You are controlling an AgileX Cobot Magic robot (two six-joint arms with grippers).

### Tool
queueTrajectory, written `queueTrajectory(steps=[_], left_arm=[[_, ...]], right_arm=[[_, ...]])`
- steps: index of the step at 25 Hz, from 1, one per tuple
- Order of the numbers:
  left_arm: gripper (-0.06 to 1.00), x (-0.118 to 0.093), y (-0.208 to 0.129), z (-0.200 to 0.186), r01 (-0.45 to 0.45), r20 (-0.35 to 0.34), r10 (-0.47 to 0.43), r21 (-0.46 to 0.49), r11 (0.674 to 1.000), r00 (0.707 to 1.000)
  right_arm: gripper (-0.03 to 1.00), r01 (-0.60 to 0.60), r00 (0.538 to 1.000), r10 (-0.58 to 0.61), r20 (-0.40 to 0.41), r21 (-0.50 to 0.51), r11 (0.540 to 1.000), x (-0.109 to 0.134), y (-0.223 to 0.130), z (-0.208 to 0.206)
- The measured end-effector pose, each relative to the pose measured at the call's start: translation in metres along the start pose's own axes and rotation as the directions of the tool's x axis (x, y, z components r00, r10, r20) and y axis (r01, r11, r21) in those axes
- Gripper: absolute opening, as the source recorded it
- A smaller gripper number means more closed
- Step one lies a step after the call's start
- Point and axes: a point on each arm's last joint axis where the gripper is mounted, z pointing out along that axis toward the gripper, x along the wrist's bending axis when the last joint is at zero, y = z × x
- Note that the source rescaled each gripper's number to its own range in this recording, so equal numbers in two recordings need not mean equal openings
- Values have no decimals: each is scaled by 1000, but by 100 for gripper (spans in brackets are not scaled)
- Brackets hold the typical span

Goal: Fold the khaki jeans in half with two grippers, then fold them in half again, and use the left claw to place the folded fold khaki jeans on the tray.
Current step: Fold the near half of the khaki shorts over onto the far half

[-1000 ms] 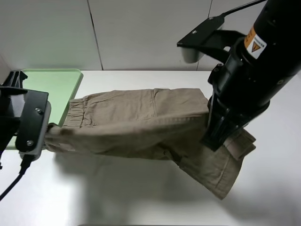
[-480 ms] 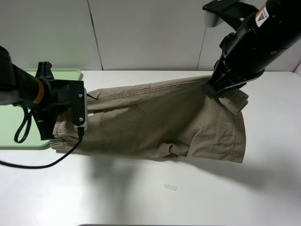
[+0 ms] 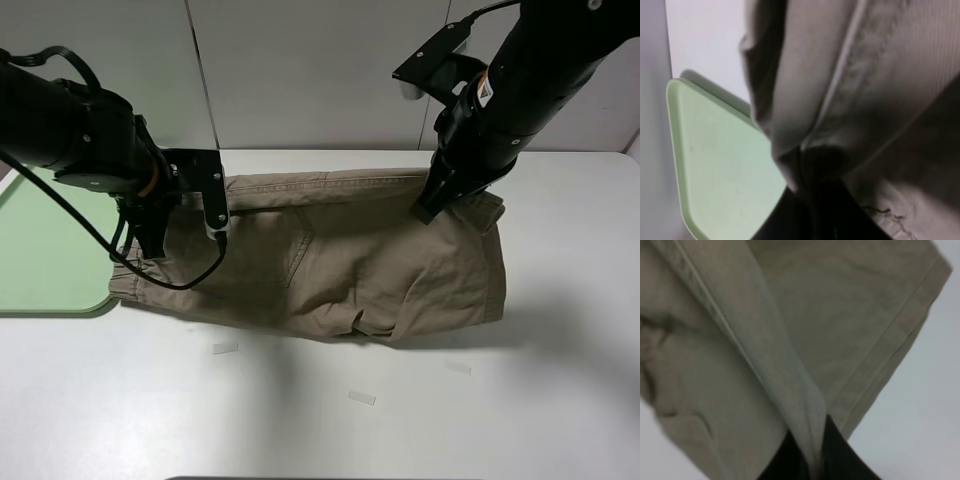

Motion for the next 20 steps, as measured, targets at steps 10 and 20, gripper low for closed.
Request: queueTrajectory(steps=[10, 20], left_arm=[[0, 2, 6, 13, -22, -1, 22, 22, 1000, 1000], [0, 14, -9, 28, 63, 20, -61, -67, 996, 998]], right_arm=[[0, 50, 996, -51, 69, 9, 999, -4, 6, 32], [0, -7, 995, 9, 100, -17, 1000, -12, 7, 35]])
